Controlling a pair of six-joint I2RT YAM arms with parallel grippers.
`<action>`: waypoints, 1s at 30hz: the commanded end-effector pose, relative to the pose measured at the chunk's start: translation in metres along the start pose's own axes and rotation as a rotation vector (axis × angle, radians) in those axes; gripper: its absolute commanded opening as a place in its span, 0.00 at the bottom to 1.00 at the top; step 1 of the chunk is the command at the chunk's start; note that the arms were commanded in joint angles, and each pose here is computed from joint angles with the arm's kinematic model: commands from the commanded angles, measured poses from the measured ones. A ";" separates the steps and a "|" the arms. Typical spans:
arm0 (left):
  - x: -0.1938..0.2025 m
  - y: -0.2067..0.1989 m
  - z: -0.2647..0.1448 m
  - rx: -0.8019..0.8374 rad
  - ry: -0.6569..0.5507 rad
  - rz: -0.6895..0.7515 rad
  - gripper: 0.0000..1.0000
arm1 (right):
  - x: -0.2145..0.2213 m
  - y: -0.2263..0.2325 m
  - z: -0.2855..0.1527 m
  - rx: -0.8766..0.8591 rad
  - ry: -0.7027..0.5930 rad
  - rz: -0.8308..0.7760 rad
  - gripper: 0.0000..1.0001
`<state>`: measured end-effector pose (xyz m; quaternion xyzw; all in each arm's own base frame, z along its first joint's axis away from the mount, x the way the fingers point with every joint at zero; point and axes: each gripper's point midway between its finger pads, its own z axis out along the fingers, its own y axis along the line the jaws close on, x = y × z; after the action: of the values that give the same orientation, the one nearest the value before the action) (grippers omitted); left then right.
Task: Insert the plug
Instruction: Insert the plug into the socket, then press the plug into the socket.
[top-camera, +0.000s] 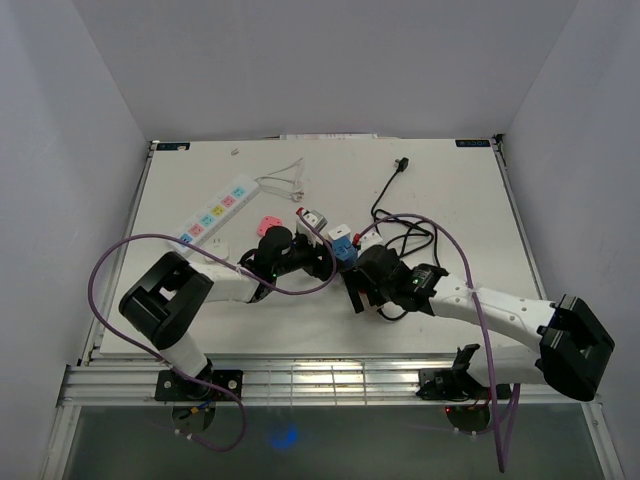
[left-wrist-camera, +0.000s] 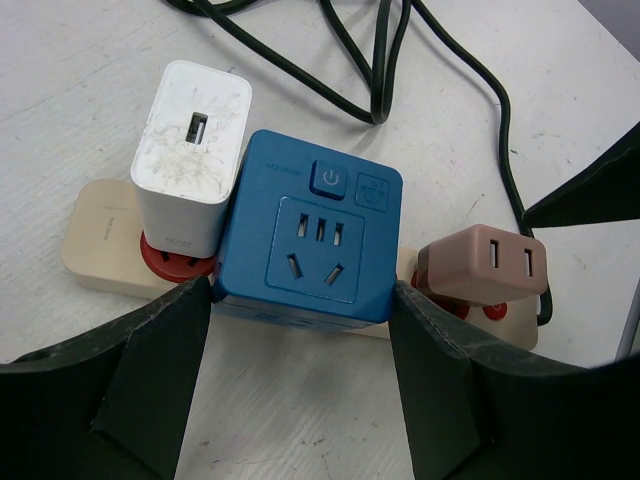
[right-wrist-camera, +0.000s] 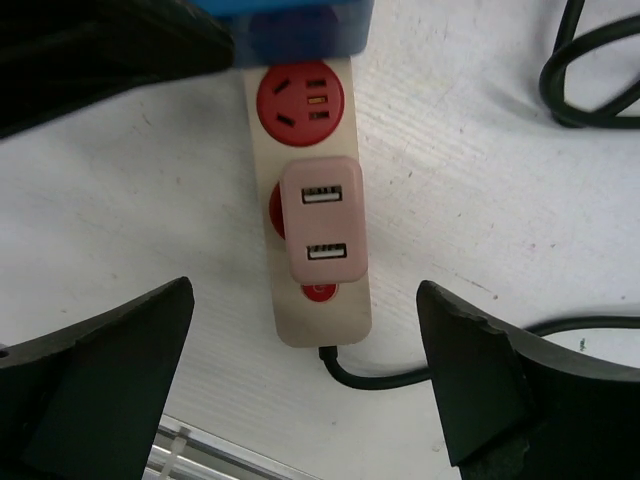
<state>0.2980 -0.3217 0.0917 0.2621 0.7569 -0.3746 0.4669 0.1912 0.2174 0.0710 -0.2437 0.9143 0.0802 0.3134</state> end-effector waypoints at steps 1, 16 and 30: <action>-0.032 0.004 -0.009 -0.027 -0.095 0.010 0.78 | -0.044 0.007 -0.023 -0.031 -0.095 0.003 0.97; -0.015 -0.002 0.002 0.015 -0.062 -0.031 0.77 | -0.058 0.009 -0.034 -0.053 -0.134 0.008 0.28; -0.007 -0.009 0.005 -0.043 -0.070 0.092 0.76 | -0.057 -0.011 -0.020 0.003 -0.112 0.053 0.08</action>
<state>0.2937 -0.3289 0.0893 0.2691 0.7515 -0.3577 0.4846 0.2177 0.2229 0.1157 -0.2195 0.9047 0.0959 0.3522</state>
